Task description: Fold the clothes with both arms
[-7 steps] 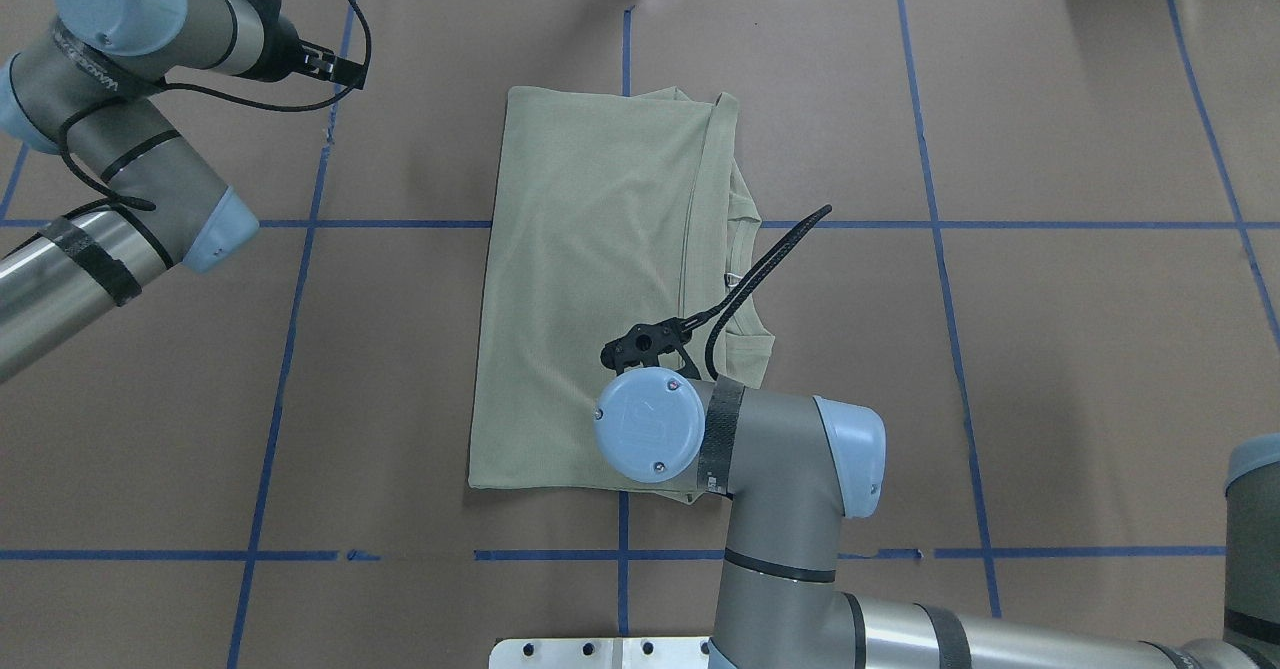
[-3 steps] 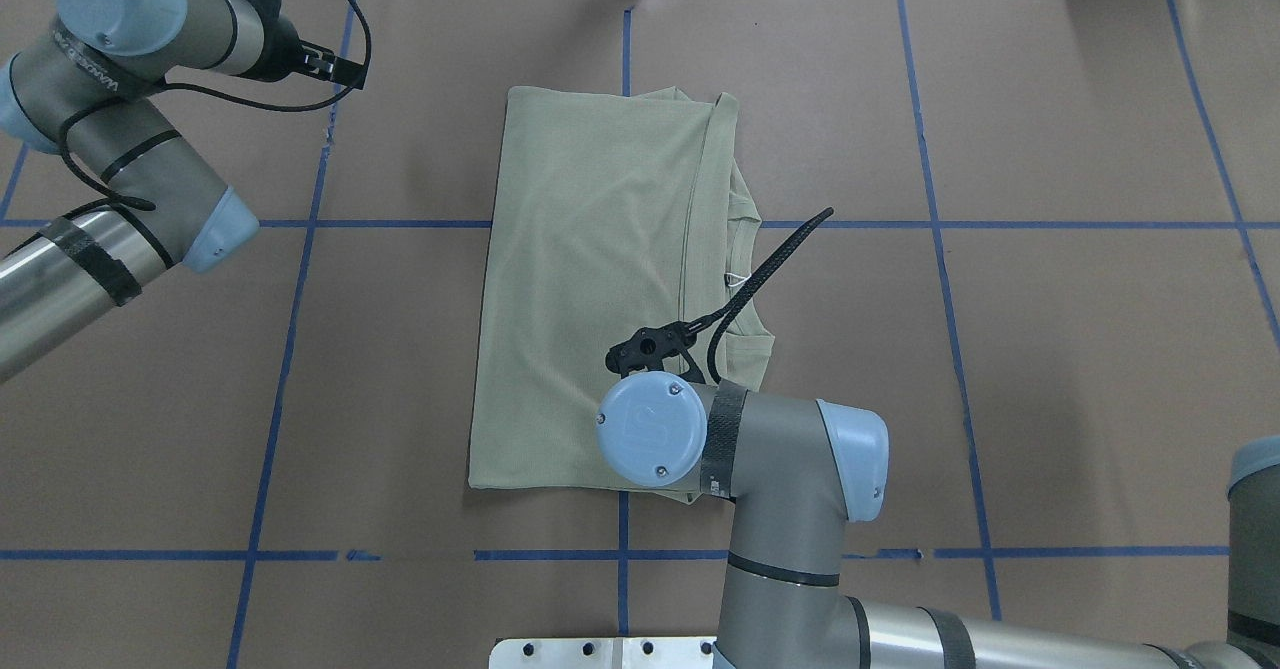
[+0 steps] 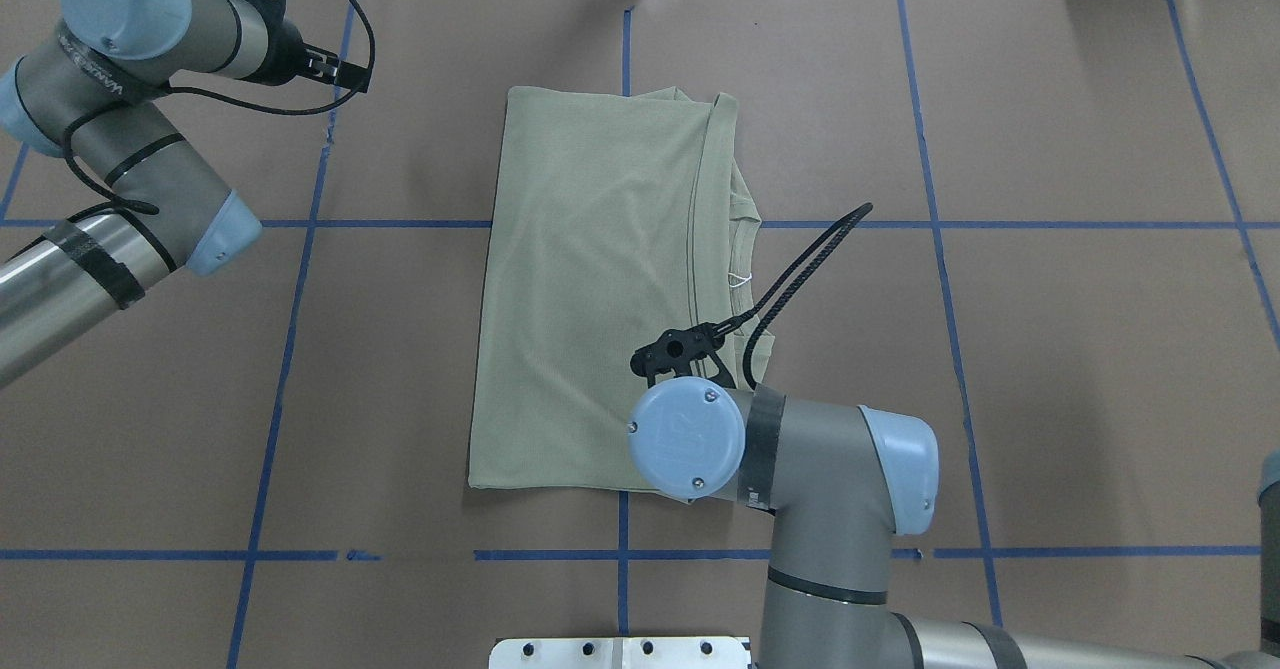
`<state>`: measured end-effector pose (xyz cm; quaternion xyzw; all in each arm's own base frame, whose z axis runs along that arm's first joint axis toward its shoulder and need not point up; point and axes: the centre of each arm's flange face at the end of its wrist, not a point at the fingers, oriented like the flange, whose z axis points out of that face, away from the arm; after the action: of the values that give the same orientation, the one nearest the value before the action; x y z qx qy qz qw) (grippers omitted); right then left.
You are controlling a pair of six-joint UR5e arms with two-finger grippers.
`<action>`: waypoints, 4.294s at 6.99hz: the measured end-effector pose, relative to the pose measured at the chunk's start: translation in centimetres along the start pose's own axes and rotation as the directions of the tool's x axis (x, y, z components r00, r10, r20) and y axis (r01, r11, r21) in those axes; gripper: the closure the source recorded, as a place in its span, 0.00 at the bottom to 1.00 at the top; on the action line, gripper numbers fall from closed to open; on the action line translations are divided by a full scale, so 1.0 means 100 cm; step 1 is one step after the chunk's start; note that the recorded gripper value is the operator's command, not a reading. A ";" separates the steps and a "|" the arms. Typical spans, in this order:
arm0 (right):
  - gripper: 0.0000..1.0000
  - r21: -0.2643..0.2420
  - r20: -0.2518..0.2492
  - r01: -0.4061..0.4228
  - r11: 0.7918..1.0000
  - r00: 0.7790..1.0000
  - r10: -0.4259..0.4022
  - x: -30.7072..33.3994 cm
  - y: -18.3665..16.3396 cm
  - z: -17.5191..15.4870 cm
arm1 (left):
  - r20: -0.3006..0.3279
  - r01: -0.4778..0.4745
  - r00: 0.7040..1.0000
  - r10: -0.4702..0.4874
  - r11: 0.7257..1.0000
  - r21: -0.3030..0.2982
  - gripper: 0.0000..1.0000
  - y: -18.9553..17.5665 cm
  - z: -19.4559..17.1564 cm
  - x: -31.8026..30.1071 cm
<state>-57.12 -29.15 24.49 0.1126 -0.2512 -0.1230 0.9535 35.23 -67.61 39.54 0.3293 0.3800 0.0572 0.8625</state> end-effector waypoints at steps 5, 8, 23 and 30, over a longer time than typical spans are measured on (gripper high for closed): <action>0.00 0.029 0.001 -0.139 0.990 0.990 0.139 0.032 0.029 0.015 | -0.026 0.015 1.000 -0.015 1.000 0.006 0.00 0.009 0.003 0.011; 0.00 0.142 0.130 -0.219 0.965 0.971 0.201 0.061 -0.030 -0.003 | -0.041 0.019 0.999 -0.019 1.000 0.010 0.00 0.013 -0.003 0.019; 0.00 0.133 0.018 -0.150 0.980 0.989 0.149 0.180 -0.164 0.068 | -0.095 0.056 0.994 -0.056 0.998 0.000 0.00 0.019 -0.010 0.054; 0.02 0.090 0.522 -0.667 0.740 0.664 0.535 0.143 -0.018 -0.011 | -0.272 0.451 0.821 -0.503 0.862 -0.233 0.10 0.189 -0.144 0.258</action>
<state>-44.81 -34.82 29.53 0.1200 -0.5083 0.2146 0.8254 46.26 -36.36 28.05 0.1401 0.5808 -0.0778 0.7981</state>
